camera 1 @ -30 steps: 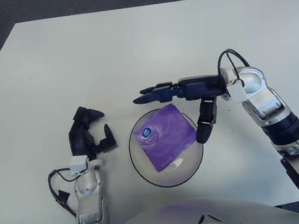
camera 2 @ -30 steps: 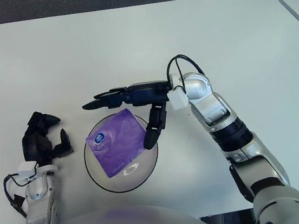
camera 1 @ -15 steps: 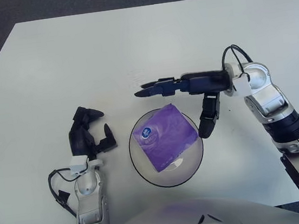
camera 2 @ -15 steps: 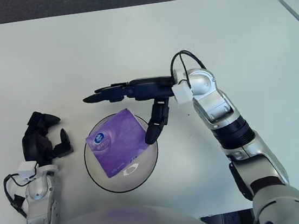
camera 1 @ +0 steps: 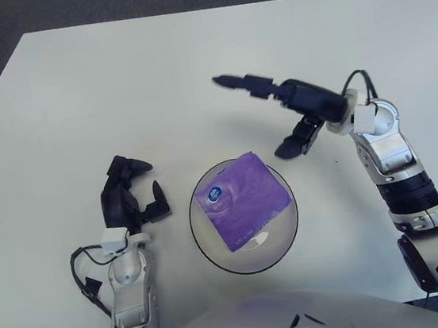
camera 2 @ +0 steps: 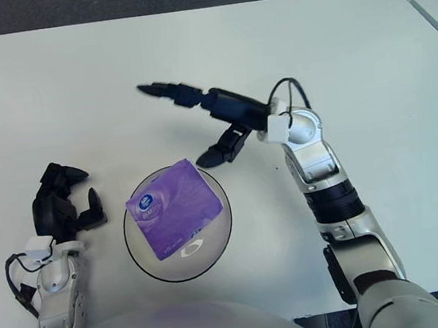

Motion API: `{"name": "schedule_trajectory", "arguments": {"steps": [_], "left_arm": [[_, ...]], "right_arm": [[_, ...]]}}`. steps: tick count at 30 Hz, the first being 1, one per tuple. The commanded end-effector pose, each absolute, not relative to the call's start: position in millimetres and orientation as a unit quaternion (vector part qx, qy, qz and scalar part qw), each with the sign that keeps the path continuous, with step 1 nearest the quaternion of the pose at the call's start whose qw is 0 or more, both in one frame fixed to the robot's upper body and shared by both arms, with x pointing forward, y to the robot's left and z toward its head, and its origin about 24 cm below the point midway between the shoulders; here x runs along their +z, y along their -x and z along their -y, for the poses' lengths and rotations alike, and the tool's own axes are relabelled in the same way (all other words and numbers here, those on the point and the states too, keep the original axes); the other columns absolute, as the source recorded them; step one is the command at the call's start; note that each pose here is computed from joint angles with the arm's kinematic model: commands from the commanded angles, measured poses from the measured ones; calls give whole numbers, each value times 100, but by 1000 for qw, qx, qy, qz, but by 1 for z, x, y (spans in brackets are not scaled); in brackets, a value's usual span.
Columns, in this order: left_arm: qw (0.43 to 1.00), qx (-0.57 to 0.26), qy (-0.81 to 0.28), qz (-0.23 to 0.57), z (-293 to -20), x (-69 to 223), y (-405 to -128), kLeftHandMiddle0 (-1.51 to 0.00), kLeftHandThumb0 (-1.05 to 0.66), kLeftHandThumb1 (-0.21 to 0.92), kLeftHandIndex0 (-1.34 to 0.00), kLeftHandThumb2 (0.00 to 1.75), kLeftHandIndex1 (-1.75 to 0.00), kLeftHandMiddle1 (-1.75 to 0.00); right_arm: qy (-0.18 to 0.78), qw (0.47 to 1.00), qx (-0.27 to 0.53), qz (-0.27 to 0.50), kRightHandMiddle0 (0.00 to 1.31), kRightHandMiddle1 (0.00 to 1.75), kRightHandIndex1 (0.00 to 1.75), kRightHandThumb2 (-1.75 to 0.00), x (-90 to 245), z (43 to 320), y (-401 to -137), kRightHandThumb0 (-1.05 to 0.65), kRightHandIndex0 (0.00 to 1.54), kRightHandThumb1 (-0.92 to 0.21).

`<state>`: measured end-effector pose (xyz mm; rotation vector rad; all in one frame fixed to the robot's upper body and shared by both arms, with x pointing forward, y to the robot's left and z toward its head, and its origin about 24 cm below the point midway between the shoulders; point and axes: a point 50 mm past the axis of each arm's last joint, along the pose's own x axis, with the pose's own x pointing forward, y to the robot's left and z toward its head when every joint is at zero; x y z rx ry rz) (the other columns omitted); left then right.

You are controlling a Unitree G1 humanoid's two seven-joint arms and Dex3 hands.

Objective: Put the tissue paper into the plate.

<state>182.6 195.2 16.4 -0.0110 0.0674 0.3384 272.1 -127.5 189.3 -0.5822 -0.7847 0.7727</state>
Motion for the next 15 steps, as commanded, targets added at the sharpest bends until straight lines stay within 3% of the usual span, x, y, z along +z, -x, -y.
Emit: {"name": "schedule_trajectory", "arguments": {"steps": [1, 8, 15], "left_arm": [[980, 168, 14, -107, -195, -9, -169, -84, -1, 3, -63, 164, -168, -175], [981, 164, 18, -103, -195, -8, -169, -83, -1, 3, -62, 163, -168, -175], [981, 163, 21, -103, -195, -9, -170, -82, -1, 4, -61, 163, -169, -175]], "right_arm": [[227, 845, 309, 373, 0, 103, 85, -101, 173, 129, -262, -63, 4, -92], [161, 895, 197, 368, 0, 135, 101, -107, 165, 127, -254, -53, 7, -92], [71, 920, 129, 364, 20, 153, 115, -119, 163, 125, -256, -44, 26, -84]]}}
